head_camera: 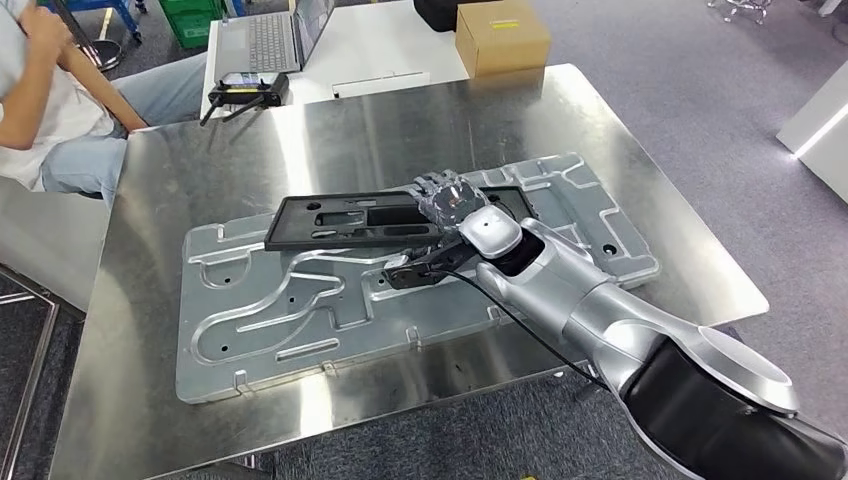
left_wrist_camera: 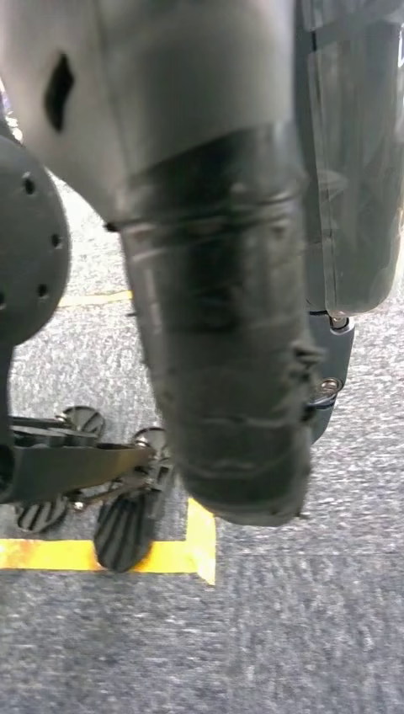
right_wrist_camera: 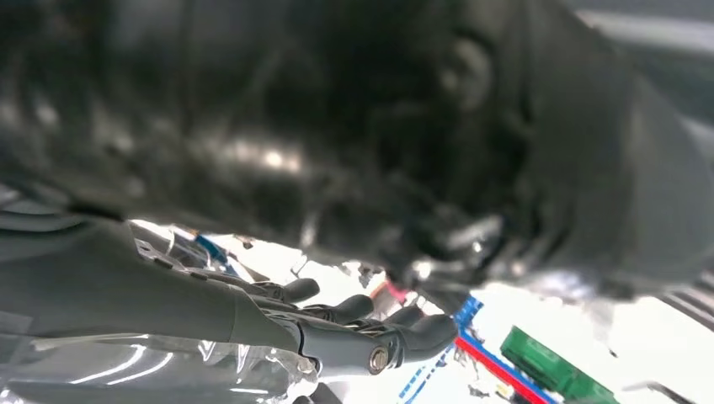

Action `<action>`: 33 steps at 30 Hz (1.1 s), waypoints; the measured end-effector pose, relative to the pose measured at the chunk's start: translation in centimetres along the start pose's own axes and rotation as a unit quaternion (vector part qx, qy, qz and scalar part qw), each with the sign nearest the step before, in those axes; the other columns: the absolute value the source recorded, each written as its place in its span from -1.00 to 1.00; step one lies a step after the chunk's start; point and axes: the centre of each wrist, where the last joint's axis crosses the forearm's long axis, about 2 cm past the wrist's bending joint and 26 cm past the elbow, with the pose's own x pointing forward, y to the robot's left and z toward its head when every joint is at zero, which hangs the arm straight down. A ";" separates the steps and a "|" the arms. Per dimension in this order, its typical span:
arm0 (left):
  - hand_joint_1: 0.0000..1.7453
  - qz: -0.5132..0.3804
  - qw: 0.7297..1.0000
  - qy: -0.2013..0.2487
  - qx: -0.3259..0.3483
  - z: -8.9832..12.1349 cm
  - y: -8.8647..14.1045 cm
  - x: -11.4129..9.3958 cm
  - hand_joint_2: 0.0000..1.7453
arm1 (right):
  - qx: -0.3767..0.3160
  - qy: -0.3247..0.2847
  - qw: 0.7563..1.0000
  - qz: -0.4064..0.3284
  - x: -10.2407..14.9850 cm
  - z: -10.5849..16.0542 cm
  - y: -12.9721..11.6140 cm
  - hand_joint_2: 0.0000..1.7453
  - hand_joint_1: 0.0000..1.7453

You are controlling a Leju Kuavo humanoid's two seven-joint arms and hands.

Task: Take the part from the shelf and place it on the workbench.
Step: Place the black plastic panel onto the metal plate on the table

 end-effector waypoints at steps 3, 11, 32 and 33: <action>-1.00 0.000 1.000 0.002 0.001 0.0 0.0 -0.1 -1.00 | 0.002 0.001 1.000 0.000 -0.1 0.0 0.0 -1.00 -1.00; -1.00 0.000 1.000 0.002 0.001 0.0 0.0 0.0 -1.00 | 0.004 0.000 1.000 0.001 0.0 0.0 0.1 -1.00 -1.00; -1.00 0.002 1.000 0.004 0.002 0.1 -0.4 0.1 -1.00 | 0.005 0.002 1.000 0.006 -0.3 0.0 -0.3 -1.00 -1.00; -1.00 0.002 1.000 0.005 0.003 0.1 -0.3 0.1 -1.00 | 0.005 0.002 1.000 0.005 -0.2 0.0 -0.3 -1.00 -1.00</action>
